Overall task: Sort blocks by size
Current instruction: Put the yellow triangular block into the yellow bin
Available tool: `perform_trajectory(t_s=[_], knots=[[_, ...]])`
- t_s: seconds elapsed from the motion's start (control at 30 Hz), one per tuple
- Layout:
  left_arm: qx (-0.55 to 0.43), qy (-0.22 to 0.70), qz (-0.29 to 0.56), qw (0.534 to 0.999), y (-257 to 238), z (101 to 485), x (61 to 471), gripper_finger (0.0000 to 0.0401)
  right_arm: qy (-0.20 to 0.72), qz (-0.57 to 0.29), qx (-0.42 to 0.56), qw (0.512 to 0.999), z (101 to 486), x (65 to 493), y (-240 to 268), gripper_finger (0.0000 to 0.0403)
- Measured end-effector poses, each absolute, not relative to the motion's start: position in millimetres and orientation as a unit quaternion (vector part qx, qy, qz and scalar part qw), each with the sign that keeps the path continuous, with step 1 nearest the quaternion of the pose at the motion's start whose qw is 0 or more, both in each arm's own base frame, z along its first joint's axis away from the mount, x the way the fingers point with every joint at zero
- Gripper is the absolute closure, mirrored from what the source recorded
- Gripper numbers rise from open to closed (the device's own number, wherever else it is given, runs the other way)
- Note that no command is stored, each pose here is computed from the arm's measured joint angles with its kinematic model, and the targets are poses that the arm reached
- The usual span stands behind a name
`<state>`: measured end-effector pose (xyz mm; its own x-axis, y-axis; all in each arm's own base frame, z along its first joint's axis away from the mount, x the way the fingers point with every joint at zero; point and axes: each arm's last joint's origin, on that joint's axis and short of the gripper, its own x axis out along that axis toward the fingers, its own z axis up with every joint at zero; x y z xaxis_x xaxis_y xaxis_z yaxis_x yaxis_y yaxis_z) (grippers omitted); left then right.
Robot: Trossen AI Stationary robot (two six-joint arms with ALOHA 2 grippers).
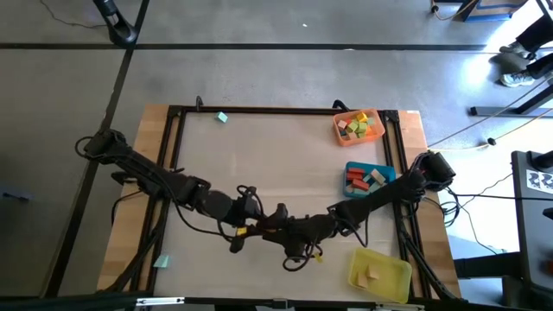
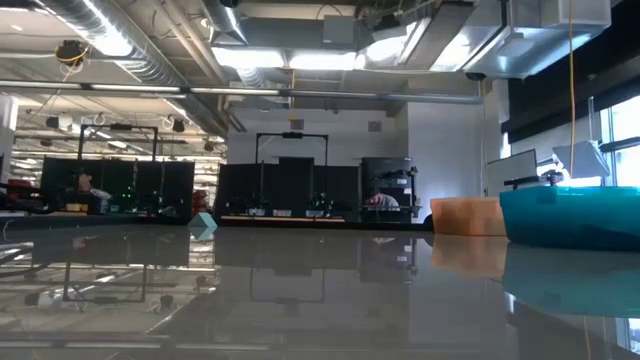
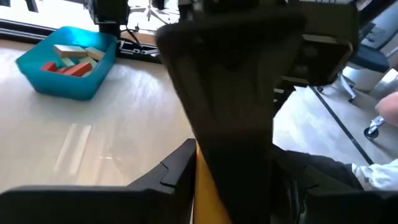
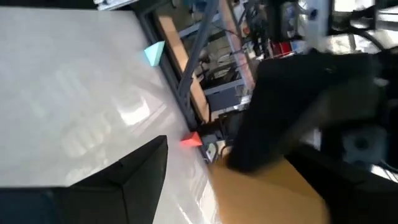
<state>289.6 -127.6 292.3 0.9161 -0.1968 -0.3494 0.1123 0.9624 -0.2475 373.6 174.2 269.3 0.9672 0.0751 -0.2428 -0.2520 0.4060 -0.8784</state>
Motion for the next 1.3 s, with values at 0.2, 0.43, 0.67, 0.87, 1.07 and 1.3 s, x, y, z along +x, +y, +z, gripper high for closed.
perform_trajectory(t_s=[0.2,0.43,0.67,0.87,1.07,1.3], knots=[[-0.119,0.176,-0.072,0.974,-123,294,293,0.0272,0.089,0.083,-0.546,0.829,265,378,170,0.0120],[-0.124,0.176,-0.070,0.974,-123,294,293,0.0272,0.092,0.070,-0.551,0.826,266,380,167,0.0192],[-0.133,0.176,-0.070,0.973,-123,294,293,0.0272,0.094,0.051,-0.558,0.823,268,380,167,0.0287],[-0.131,0.176,-0.070,0.973,-123,294,293,0.0255,0.096,0.048,-0.552,0.827,268,380,167,0.0288],[-0.125,0.179,-0.073,0.973,-122,296,291,0.0190,0.098,0.047,-0.530,0.841,268,378,169,0.0284],[-0.113,0.234,-0.059,0.964,-116,308,259,0.0154,0.102,0.024,-0.537,0.837,274,364,194,0.0288]])
